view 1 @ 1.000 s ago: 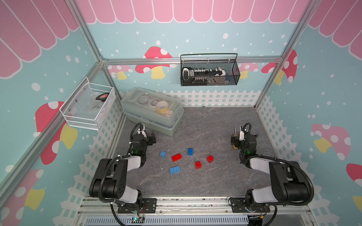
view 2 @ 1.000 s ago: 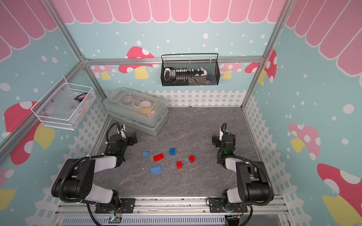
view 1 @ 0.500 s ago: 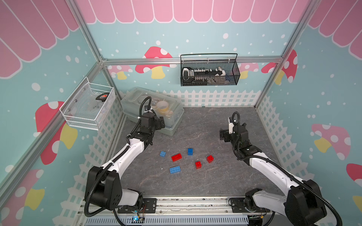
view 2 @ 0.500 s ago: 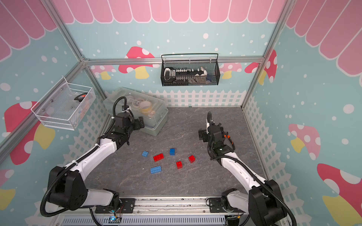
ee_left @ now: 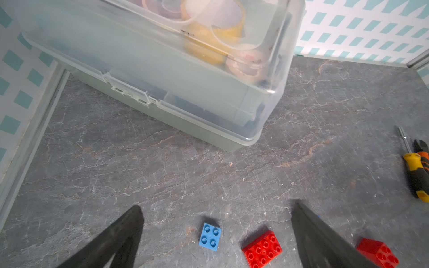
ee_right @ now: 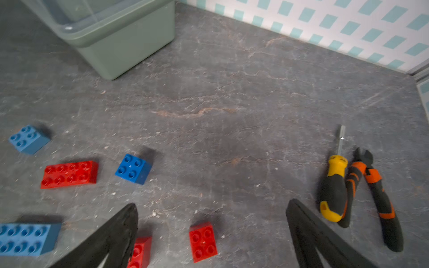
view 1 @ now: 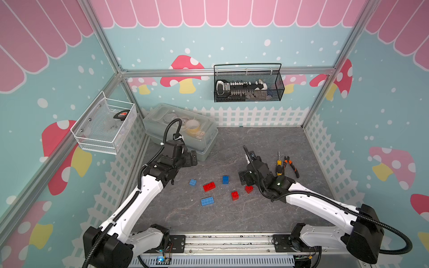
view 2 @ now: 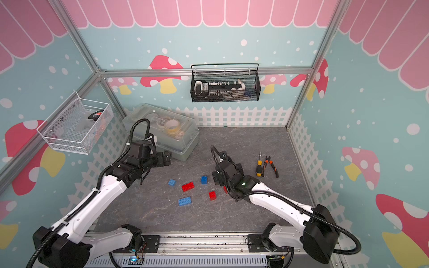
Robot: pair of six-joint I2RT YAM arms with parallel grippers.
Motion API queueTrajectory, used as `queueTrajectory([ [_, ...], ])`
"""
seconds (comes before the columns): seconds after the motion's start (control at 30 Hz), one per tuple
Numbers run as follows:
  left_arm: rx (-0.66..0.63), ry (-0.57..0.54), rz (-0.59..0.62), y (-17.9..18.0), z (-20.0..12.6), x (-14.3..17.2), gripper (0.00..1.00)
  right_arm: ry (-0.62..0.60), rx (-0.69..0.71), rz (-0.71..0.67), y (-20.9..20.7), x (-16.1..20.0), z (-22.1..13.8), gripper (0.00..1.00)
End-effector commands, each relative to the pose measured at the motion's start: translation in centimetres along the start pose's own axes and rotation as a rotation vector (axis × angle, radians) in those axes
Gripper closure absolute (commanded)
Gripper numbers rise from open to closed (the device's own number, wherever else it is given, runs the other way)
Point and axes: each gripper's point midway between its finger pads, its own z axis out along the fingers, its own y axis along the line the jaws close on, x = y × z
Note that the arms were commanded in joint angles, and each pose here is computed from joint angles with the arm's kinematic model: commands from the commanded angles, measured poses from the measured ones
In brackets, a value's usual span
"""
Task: Assemble a giraffe with lego
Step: Pick up the lego brick from the center of the board.
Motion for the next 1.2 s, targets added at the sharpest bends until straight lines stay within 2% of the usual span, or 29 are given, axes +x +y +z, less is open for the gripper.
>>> queueTrajectory([
  [0.0,0.026,0.102,-0.014,0.0,-0.4,3.1,0.0,0.049,0.02,0.02,1.7,1.0,-0.6,0.01],
  [0.13,0.065,0.134,-0.024,-0.5,-0.5,4.2,0.01,0.086,-0.057,0.04,5.4,1.8,-0.6,0.05],
  [0.33,0.146,0.2,-0.049,-1.3,0.3,5.3,0.01,0.1,-0.057,0.075,8.9,2.6,-1.3,0.08],
  [0.57,0.243,0.246,-0.101,-1.5,0.5,5.6,0.01,0.154,-0.125,0.119,12.7,4.5,-0.3,0.08],
  [0.77,0.318,0.3,-0.106,-2.3,0.5,6.5,0.01,0.207,-0.146,0.08,16.2,5.9,1.2,0.08],
  [0.97,0.323,0.333,-0.111,-2.3,0.6,7.3,0.01,0.25,-0.195,0.074,19.7,7.5,2.8,0.08],
  [1.17,0.269,0.326,-0.13,-1.2,0.8,7.2,0.01,0.258,-0.244,0.051,22.3,8.5,4.2,0.08],
])
